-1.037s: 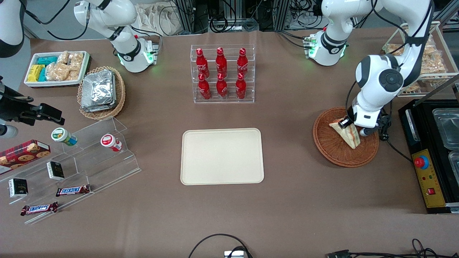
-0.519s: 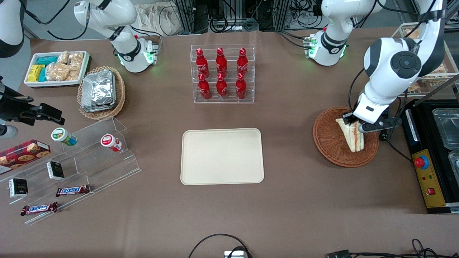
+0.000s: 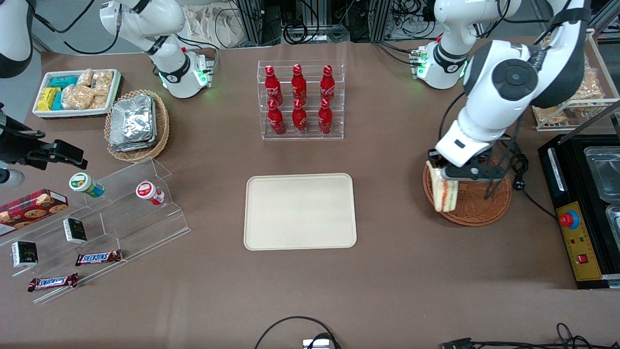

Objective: Place sandwich from basket to tray
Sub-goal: 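Lift the sandwich out of the basket with the left gripper, then carry the sandwich over the cream tray with the left gripper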

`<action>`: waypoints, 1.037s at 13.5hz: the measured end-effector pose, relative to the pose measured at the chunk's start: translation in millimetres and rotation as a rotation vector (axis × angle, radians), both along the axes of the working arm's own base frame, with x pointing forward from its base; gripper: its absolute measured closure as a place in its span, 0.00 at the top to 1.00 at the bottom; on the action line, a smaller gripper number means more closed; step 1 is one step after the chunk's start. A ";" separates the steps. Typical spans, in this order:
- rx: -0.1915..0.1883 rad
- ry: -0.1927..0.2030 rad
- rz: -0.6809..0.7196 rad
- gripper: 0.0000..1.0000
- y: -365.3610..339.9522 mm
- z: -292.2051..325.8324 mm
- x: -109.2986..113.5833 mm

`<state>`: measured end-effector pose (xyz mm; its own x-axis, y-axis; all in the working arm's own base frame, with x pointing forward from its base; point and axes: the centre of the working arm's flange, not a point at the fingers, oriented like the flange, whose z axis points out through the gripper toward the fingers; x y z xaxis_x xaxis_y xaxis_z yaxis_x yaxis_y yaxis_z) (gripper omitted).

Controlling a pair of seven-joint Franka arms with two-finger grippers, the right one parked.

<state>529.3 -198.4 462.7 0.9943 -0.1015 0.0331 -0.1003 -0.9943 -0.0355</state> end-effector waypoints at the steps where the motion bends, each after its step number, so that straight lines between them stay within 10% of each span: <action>1: -0.007 -0.003 -0.017 0.16 -12.0 1.6 -0.6; 14: -0.006 0.012 0.046 0.16 -209.8 -75.9 -15.8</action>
<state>513.5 -408.2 386.9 0.9982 -0.0558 0.0212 -0.0552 -0.9981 -0.0286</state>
